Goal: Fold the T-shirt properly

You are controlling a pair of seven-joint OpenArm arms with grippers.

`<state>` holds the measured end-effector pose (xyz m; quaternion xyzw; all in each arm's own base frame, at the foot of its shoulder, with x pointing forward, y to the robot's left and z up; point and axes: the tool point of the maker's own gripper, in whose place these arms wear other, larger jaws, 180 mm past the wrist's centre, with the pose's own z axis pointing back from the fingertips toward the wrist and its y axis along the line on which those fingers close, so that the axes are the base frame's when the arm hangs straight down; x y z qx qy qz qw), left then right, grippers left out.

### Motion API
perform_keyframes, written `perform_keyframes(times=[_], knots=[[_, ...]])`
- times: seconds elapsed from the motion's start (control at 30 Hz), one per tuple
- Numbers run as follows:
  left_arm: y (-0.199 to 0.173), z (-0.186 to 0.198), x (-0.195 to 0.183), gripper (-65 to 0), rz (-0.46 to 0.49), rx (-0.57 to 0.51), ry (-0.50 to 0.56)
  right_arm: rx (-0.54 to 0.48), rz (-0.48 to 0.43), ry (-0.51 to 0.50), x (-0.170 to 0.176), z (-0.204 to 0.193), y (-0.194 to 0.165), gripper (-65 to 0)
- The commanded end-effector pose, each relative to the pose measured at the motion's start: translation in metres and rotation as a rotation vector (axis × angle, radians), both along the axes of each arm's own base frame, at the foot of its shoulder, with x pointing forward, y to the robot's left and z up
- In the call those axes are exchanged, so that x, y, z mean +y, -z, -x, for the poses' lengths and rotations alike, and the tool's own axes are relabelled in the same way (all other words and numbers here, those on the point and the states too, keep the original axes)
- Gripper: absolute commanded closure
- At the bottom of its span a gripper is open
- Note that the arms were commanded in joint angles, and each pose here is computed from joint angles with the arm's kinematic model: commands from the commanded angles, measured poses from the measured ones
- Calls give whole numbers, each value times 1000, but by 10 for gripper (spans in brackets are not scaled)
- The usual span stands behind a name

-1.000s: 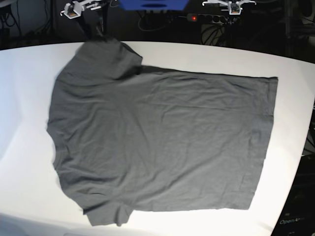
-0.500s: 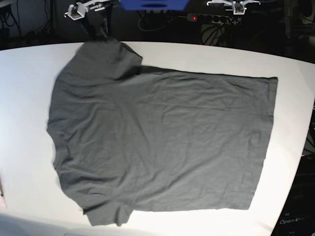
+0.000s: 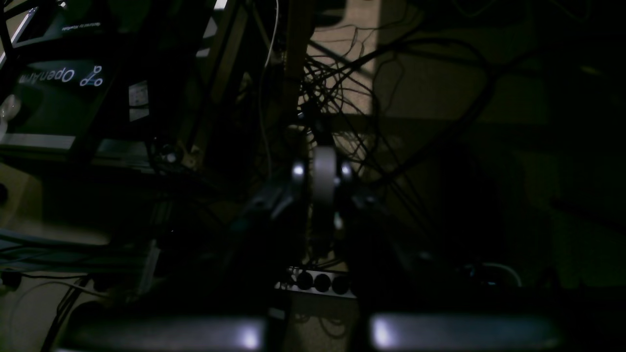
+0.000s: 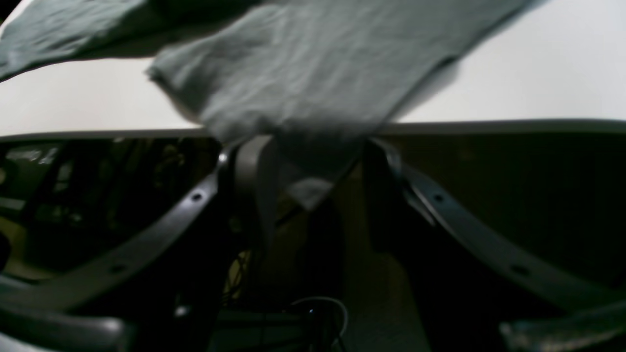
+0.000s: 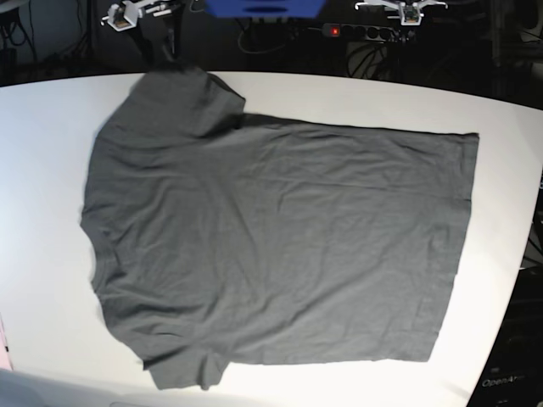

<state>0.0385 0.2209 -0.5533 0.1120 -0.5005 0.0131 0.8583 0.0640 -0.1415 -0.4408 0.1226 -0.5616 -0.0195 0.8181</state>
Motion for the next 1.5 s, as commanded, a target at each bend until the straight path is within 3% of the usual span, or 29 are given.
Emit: perform_keyframes(times=[0.0, 0.47, 0.73, 1.47], knots=[[-5, 3, 4, -7, -18, -15, 0, -22, -7, 15, -3, 2, -6, -287], [-5, 3, 4, -7, -18, -15, 0, 30, -38, 118, -27, 8, 13, -290], [-5, 3, 4, -7, -18, -15, 0, 22, -118, 102, -13, 7, 10, -290], [-4, 6, 4, -7, -18, -10, 0, 8, -150, 30, 7, -3, 9, -290]])
